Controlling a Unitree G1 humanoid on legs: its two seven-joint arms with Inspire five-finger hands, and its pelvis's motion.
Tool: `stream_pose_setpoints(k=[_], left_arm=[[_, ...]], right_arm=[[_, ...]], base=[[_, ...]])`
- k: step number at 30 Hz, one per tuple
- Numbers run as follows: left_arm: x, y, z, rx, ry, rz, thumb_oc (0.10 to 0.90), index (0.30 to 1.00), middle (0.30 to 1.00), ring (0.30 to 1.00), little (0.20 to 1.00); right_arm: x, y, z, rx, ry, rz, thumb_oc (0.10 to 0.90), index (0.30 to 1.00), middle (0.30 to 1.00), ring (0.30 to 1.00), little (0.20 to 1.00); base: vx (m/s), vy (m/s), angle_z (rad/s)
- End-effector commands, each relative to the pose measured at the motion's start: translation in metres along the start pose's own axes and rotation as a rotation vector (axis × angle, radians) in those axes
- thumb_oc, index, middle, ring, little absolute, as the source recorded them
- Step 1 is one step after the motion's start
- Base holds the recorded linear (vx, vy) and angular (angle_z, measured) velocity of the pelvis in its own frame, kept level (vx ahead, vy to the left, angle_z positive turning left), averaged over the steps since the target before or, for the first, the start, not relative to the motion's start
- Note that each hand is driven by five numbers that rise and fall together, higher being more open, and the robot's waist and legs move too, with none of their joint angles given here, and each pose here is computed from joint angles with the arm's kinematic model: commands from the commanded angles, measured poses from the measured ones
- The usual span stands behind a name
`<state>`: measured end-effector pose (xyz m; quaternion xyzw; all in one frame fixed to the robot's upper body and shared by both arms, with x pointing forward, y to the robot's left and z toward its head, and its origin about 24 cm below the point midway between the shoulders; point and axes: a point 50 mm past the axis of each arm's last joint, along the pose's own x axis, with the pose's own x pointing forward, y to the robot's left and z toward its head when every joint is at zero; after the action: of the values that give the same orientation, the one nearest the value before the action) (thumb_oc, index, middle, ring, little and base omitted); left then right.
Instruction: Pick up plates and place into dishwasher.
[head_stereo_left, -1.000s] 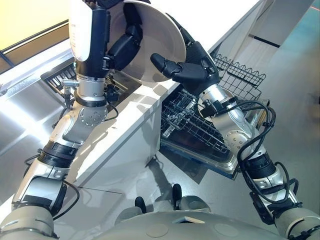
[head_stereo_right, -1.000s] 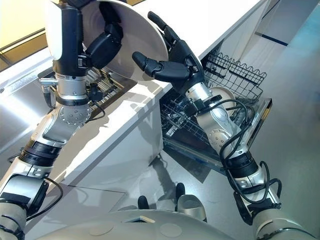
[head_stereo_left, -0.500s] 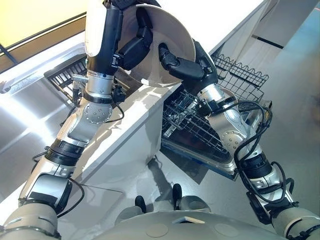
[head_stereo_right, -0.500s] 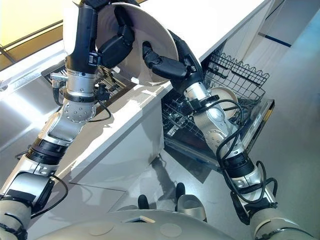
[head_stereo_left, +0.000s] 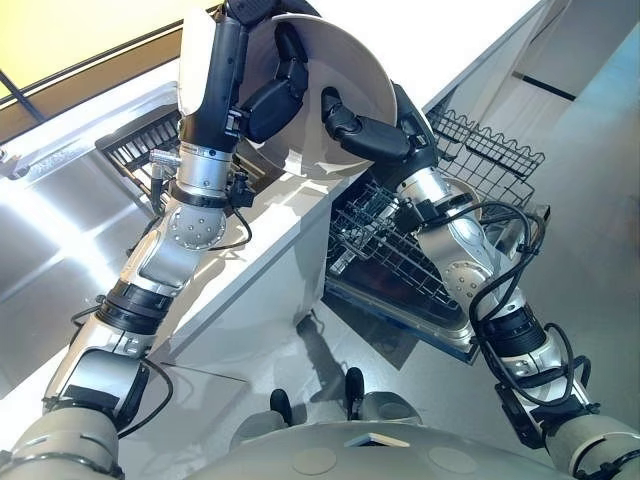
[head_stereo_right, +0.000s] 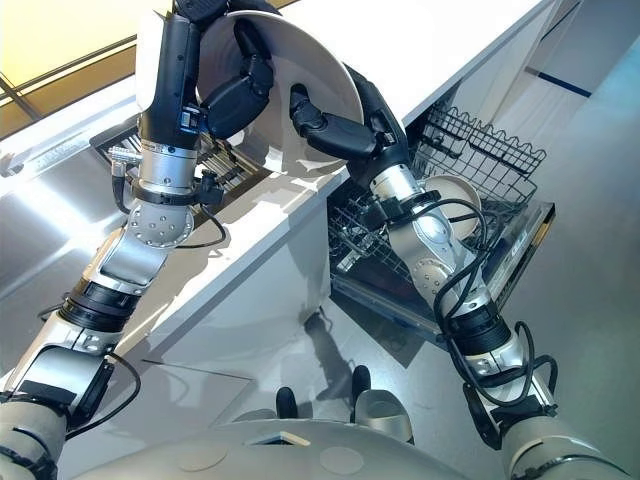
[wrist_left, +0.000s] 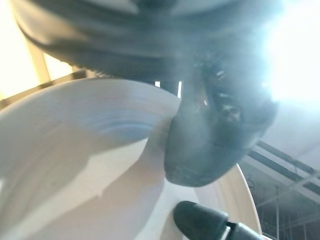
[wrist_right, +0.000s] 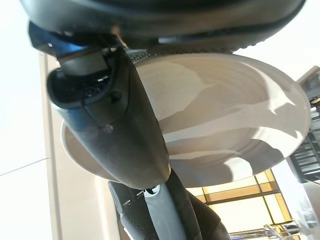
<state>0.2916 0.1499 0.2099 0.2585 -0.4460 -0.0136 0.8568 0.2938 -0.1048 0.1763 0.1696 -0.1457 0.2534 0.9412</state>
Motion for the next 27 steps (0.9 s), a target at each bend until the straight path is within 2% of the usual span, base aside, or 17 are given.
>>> stream_pose_setpoints(k=[1, 3, 4, 7, 11, 15, 18, 27], left_arm=[[0.006, 0.027, 0.012, -0.177, -0.043, 0.178, 0.1, 0.3, 0.3, 0.3, 0.2], [0.003, 0.04, 0.005, -0.129, -0.007, 0.214, 0.103, 0.302, 0.302, 0.302, 0.203], [0.002, 0.047, 0.001, -0.098, 0.013, 0.227, 0.21, 0.394, 0.394, 0.394, 0.31], [-0.005, 0.078, -0.015, -0.046, 0.139, 0.231, 0.8, 0.9, 0.9, 0.9, 0.9], [-0.023, 0.099, -0.031, -0.047, 0.263, 0.242, 0.8, 0.9, 0.9, 0.9, 0.9], [-0.047, 0.123, -0.044, -0.018, 0.371, 0.31, 0.8, 0.9, 0.9, 0.9, 0.9], [-0.06, 0.133, -0.047, 0.026, 0.402, 0.347, 0.8, 0.9, 0.9, 0.9, 0.9], [-0.082, 0.152, -0.054, 0.109, 0.51, 0.377, 0.8, 0.9, 0.9, 0.9, 0.9]], right_arm=[[0.006, 0.004, 0.096, -0.131, -0.603, -0.038, 0.1, 0.3, 0.3, 0.3, 0.2], [-0.006, -0.006, 0.119, -0.316, -0.747, -0.155, 0.1, 0.3, 0.3, 0.3, 0.2], [-0.013, -0.014, 0.129, -0.411, -0.804, -0.226, 0.1, 0.3, 0.3, 0.3, 0.2], [-0.039, -0.05, 0.15, -0.635, -0.853, -0.437, 0.1, 0.3, 0.3, 0.3, 0.2], [-0.067, -0.085, 0.145, -0.698, -0.763, -0.602, 0.1, 0.3, 0.3, 0.3, 0.2], [-0.107, -0.126, 0.123, -0.701, -0.584, -0.818, 0.1, 0.3, 0.3, 0.3, 0.2], [-0.128, -0.14, 0.097, -0.699, -0.442, -0.904, 0.1, 0.3, 0.3, 0.3, 0.2], [-0.158, -0.16, 0.042, -0.728, -0.102, -1.023, 0.1, 0.3, 0.3, 0.3, 0.2]], base=[[0.02, -0.032, 0.09], [0.02, -0.03, 0.08], [0.02, -0.034, 0.05], [0.02, -0.043, 0.08], [0.02, -0.043, 0.05], [0.02, -0.052, 0.08], [0.03, -0.053, 0.08], [0.03, -0.048, 0.04]])
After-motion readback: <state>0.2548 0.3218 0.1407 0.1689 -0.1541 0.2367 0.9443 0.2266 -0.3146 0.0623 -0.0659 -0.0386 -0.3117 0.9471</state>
